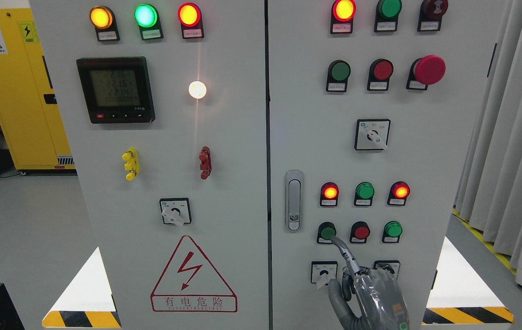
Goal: Press green start button
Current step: 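Pull the right hand back down away from the button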
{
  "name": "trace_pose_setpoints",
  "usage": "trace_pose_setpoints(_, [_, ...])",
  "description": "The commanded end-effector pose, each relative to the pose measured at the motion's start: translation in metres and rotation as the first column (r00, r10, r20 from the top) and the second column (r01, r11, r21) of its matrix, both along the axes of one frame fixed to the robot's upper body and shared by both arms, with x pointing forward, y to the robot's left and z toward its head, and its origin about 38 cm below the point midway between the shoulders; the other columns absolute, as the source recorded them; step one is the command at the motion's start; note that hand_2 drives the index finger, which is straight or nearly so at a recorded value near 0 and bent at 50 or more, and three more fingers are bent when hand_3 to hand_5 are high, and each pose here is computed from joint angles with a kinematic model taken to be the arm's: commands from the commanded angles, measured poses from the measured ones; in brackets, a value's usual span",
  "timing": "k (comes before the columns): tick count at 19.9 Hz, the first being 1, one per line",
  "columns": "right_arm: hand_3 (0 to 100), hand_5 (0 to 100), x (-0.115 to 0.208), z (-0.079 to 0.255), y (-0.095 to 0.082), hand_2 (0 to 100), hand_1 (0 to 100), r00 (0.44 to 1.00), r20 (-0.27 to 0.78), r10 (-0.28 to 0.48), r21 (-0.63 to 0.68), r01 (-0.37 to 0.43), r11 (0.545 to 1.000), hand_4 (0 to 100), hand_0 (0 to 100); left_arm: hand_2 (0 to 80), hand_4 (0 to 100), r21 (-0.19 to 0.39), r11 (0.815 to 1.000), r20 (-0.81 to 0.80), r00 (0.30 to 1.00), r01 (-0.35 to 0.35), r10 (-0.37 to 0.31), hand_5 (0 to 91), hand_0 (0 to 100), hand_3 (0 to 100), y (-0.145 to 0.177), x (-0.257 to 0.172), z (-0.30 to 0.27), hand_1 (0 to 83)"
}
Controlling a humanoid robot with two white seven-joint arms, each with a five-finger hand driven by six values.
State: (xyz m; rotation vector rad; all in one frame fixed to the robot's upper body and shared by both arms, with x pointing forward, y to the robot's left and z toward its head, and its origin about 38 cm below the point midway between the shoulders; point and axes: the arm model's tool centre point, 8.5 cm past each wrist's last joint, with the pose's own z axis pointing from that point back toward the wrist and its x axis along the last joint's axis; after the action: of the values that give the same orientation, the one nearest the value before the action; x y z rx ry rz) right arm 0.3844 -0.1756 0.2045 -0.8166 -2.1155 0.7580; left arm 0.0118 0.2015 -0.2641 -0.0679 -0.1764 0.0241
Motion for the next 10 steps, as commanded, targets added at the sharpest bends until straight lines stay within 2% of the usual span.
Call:
trace_pose_setpoints(1, [91, 100, -0.031, 0.008, 0.022, 10, 89, 0.985, -0.003, 0.17, 0.283, -0.163, 0.945, 94, 83, 0.0, 0, 0.0, 1.0, 0.001, 1.0, 0.0, 0.0, 0.0, 12, 0, 0.0, 0.0, 0.0, 55.6])
trace_pose_setpoints(3, [84, 90, -0.042, -0.001, 0.023, 10, 89, 0.977, -0.027, 0.211, 0.357, -0.188, 0.915, 88, 84, 0.0, 0, 0.0, 1.0, 0.001, 1.0, 0.0, 0.0, 0.0, 12, 0, 0.0, 0.0, 0.0, 55.6])
trace_pose_setpoints(4, [68, 80, -0.047, -0.006, 0.024, 10, 84, 0.972, -0.039, 0.231, 0.394, -0.197, 0.898, 75, 80, 0.0, 0, 0.0, 1.0, 0.002, 1.0, 0.0, 0.0, 0.0, 12, 0, 0.0, 0.001, 0.0, 55.6])
trace_pose_setpoints(5, [52, 65, -0.051, -0.009, 0.025, 8, 80, 0.967, -0.045, 0.25, 0.429, -0.208, 0.879, 58, 80, 0.0, 0, 0.0, 1.0, 0.001, 1.0, 0.0, 0.0, 0.0, 12, 0, 0.0, 0.0, 0.0, 55.6])
trace_pose_setpoints(6, [47, 61, -0.053, -0.008, 0.024, 7, 79, 0.963, -0.041, 0.266, 0.461, -0.218, 0.86, 53, 80, 0.0, 0, 0.0, 1.0, 0.001, 1.0, 0.0, 0.0, 0.0, 12, 0, 0.0, 0.0, 0.0, 55.6])
trace_pose_setpoints(7, [33, 41, -0.055, -0.007, 0.023, 4, 76, 0.96, -0.033, 0.277, 0.492, -0.225, 0.841, 38, 80, 0.0, 0, 0.0, 1.0, 0.001, 1.0, 0.0, 0.0, 0.0, 12, 0, 0.0, 0.0, 0.0, 55.6])
trace_pose_setpoints(8, [24, 24, -0.058, -0.008, 0.022, 0, 74, 0.958, -0.035, 0.283, 0.511, -0.226, 0.829, 26, 78, 0.0, 0, 0.0, 1.0, 0.001, 1.0, 0.0, 0.0, 0.0, 12, 0, 0.0, 0.0, 0.0, 55.6])
trace_pose_setpoints(10, [18, 18, -0.067, -0.013, 0.021, 0, 72, 0.957, -0.046, 0.285, 0.523, -0.22, 0.823, 20, 74, 0.0, 0, 0.0, 1.0, 0.001, 1.0, 0.0, 0.0, 0.0, 12, 0, 0.0, 0.0, 0.0, 55.6])
